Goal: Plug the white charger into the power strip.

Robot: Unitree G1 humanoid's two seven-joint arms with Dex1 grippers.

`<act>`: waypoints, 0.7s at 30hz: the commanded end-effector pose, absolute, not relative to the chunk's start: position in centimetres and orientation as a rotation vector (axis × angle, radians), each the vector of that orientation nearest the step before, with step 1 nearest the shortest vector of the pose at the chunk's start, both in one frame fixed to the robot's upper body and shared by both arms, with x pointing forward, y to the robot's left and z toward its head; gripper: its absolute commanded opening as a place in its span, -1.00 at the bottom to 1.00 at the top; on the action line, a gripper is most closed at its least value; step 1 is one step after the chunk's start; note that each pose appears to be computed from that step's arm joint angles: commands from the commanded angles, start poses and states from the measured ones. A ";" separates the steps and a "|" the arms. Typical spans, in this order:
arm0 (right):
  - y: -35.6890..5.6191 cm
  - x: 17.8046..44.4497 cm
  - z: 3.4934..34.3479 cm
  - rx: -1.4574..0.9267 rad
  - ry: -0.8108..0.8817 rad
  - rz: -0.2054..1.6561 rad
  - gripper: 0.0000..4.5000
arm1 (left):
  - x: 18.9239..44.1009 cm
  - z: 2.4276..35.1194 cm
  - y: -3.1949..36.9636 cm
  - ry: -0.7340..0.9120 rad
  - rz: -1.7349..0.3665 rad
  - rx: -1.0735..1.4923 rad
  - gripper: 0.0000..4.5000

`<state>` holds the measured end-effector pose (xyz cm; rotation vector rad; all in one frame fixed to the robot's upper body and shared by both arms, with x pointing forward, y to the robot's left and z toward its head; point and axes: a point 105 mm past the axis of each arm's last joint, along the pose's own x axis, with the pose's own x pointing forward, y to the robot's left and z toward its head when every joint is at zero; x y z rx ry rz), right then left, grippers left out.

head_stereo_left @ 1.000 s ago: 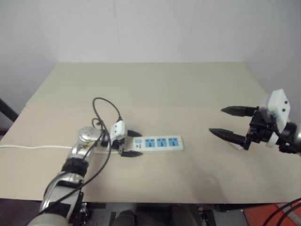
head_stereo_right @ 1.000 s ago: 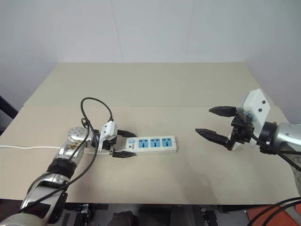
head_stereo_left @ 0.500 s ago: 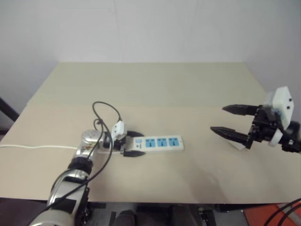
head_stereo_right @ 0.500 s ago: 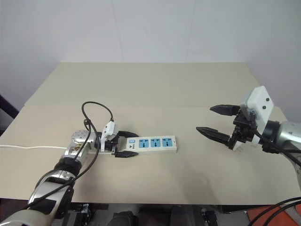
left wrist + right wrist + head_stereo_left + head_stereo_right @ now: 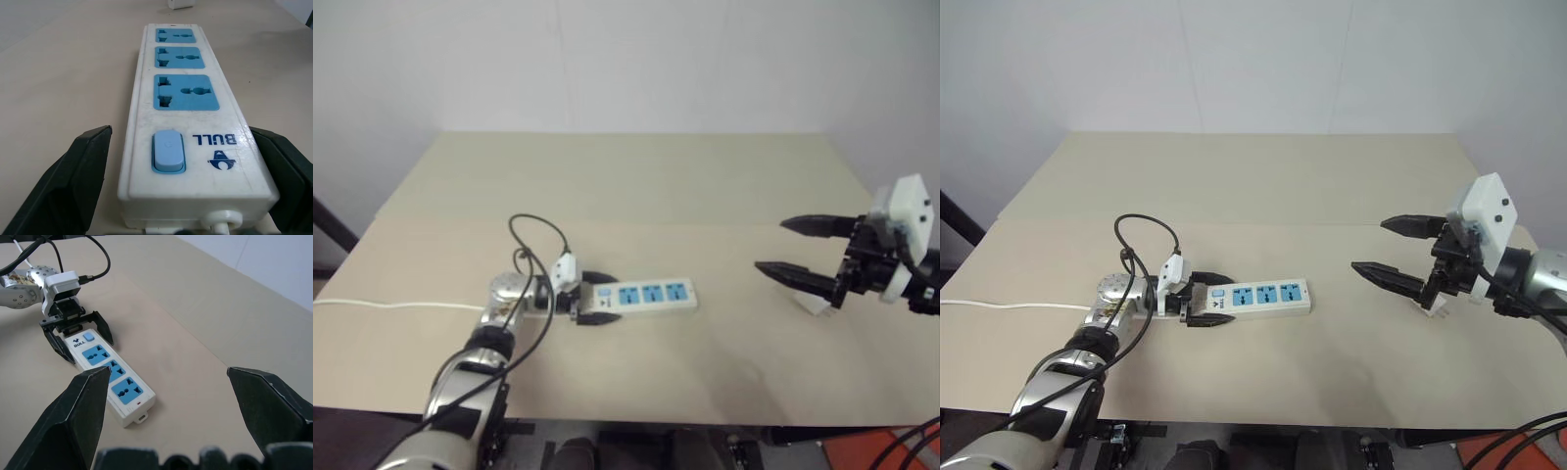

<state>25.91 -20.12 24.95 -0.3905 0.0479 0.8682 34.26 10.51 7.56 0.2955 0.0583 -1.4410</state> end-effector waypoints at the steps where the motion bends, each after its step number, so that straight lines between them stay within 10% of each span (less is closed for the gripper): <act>1: -20.0 25.6 27.0 -0.406 -0.020 0.854 1.00 | 33.7 6.3 10.5 0.121 -1.474 0.302 0.81; 4: -20.0 25.7 27.3 -0.395 -0.026 0.851 1.00 | 33.6 5.9 10.6 0.135 -1.483 0.319 0.47; 13: -22.1 27.2 27.5 -0.357 0.022 0.740 1.00 | 34.0 7.3 9.3 0.074 -1.505 0.329 0.46; 21: -27.3 30.7 25.5 -0.345 0.396 0.489 1.00 | 34.1 8.3 6.6 0.033 -1.561 0.317 0.46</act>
